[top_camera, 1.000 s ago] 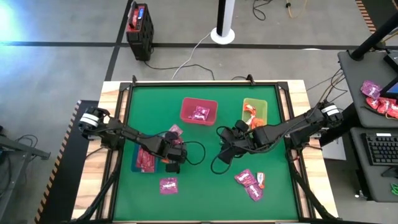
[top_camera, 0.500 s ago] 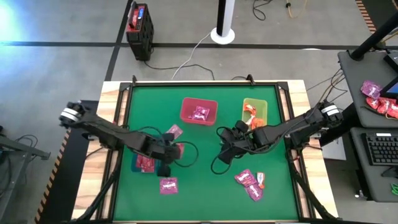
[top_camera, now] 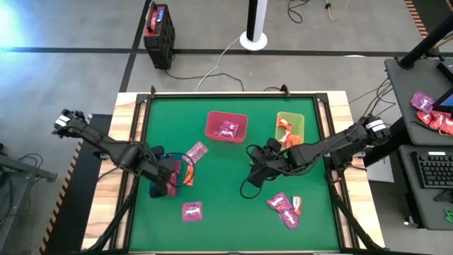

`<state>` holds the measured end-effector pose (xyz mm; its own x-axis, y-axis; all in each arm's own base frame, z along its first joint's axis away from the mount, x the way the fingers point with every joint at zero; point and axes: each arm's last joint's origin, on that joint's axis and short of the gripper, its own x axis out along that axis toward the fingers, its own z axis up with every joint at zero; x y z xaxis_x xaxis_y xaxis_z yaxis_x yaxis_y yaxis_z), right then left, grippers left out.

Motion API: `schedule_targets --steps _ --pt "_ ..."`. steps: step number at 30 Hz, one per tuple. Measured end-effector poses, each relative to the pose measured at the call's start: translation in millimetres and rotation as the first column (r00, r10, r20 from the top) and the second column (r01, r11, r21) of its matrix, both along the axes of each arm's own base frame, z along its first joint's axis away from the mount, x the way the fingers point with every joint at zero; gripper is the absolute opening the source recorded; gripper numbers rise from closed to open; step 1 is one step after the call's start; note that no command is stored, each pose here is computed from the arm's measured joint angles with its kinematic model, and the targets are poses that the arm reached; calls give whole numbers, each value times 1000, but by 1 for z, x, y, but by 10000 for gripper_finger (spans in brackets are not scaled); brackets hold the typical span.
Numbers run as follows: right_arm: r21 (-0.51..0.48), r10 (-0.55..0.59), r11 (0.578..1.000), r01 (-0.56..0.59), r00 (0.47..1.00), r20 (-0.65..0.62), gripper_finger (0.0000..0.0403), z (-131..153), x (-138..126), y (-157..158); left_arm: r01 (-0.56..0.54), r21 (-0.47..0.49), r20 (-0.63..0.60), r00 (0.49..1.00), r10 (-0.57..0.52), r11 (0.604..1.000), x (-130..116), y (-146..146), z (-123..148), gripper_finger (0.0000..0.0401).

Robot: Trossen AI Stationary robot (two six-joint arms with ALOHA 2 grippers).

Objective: Sort candy by brand, put in halloween buckets
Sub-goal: Put the red candy into the blue bin, then put the violet candy into the red bin

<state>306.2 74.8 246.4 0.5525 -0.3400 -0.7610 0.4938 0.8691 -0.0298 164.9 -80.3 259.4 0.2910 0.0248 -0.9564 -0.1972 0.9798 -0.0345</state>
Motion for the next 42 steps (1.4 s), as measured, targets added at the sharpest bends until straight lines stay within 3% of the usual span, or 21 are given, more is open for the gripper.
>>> schedule_targets --steps 7,18,22,25,31,35,39,42 --pt "-2 10 1000 -10 1000 13 217 0 2 0 -4 48 -74 997 7 999 5 -2 -12 16" --pt "-1 14 1000 -14 1000 17 217 1 2 1 0 92 -167 986 15 996 14 -7 -28 131" --pt "31 1 1000 -2 1000 24 217 1 2 1 28 84 -137 990 -16 996 17 -9 -27 156" --pt "131 9 991 -11 1000 15 217 0 2 3 65 84 -53 997 -60 994 22 -11 -22 163" --pt "398 48 917 -15 996 -72 217 -16 -6 14 157 180 174 967 -188 971 32 -17 -8 164" --pt "535 31 839 93 975 -218 216 -38 -23 23 153 262 252 942 -221 953 37 -18 -3 165" --pt "568 -49 783 252 936 -349 216 -50 -38 31 143 317 261 937 -231 938 38 -17 -3 165" --pt "576 -77 759 302 921 -382 216 -46 -44 45 118 361 266 938 -224 925 39 -16 -4 165"
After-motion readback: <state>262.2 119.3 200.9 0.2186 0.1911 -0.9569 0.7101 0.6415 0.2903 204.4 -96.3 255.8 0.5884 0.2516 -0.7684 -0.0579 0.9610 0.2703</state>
